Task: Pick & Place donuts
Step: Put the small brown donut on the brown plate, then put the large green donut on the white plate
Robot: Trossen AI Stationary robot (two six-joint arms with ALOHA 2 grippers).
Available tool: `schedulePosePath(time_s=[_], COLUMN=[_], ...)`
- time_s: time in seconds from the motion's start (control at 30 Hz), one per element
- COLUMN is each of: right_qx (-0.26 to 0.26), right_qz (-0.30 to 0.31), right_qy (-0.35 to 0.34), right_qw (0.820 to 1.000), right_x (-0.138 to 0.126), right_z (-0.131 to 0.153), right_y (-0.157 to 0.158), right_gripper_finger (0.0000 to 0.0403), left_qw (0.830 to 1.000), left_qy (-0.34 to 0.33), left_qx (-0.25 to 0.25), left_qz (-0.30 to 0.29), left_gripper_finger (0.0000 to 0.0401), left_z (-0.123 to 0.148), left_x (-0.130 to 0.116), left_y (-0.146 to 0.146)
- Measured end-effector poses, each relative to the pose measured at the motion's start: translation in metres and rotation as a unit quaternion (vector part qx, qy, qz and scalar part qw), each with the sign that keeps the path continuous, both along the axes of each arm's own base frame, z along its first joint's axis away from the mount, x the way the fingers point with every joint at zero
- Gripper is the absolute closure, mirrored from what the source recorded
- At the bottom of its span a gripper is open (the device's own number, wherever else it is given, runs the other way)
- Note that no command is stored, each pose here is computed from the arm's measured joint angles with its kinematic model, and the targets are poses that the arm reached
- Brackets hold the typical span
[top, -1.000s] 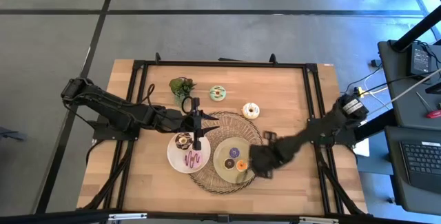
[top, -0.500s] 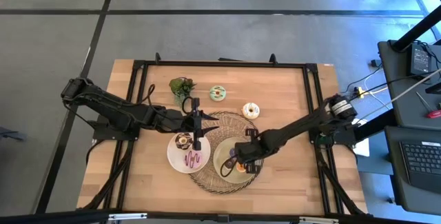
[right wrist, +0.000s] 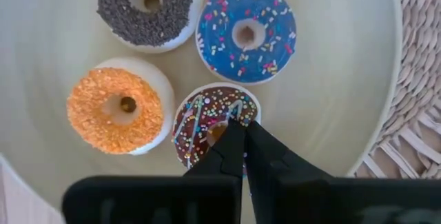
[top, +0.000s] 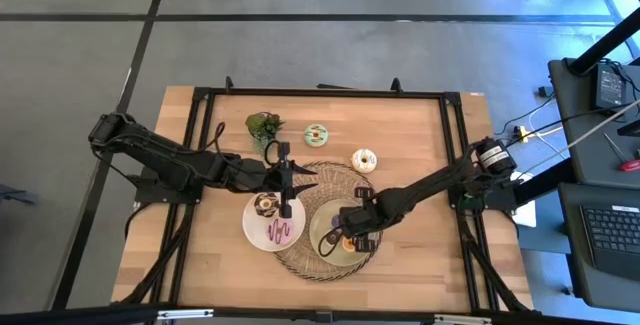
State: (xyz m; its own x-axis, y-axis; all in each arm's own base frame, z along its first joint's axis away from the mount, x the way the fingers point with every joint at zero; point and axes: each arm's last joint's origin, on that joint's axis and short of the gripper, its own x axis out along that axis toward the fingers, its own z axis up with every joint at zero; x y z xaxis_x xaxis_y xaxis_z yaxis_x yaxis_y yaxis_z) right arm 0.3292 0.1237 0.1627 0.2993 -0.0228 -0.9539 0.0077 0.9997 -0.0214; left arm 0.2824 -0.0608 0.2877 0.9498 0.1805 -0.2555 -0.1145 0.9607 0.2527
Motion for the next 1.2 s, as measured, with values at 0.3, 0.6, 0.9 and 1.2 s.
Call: schedulePosePath(time_s=[0.3,0.6,0.9,1.2], right_qx=[-0.003,-0.004,-0.006,-0.001], right_qz=[-0.001,0.011,0.010,-0.008], right_qy=[-0.001,0.000,0.007,-0.009], right_qw=[1.000,1.000,1.000,1.000], right_x=[0.000,0.000,-0.008,-0.045], right_z=[0.000,0.000,0.013,0.057], right_y=[0.000,0.000,-0.003,-0.011], right_gripper_finger=[0.0360,0.0309,0.0268,0.0265], left_qw=[1.000,1.000,1.000,1.000], left_qy=[0.000,0.000,0.000,-0.002], left_qx=[0.000,0.000,0.000,-0.010], left_qz=[0.000,0.000,0.000,0.003], left_gripper_finger=[0.0284,0.0287,0.0283,0.0285], left_z=[0.000,0.000,0.000,0.000], left_x=[0.000,0.000,0.000,0.000], left_y=[0.000,0.000,0.000,0.000])
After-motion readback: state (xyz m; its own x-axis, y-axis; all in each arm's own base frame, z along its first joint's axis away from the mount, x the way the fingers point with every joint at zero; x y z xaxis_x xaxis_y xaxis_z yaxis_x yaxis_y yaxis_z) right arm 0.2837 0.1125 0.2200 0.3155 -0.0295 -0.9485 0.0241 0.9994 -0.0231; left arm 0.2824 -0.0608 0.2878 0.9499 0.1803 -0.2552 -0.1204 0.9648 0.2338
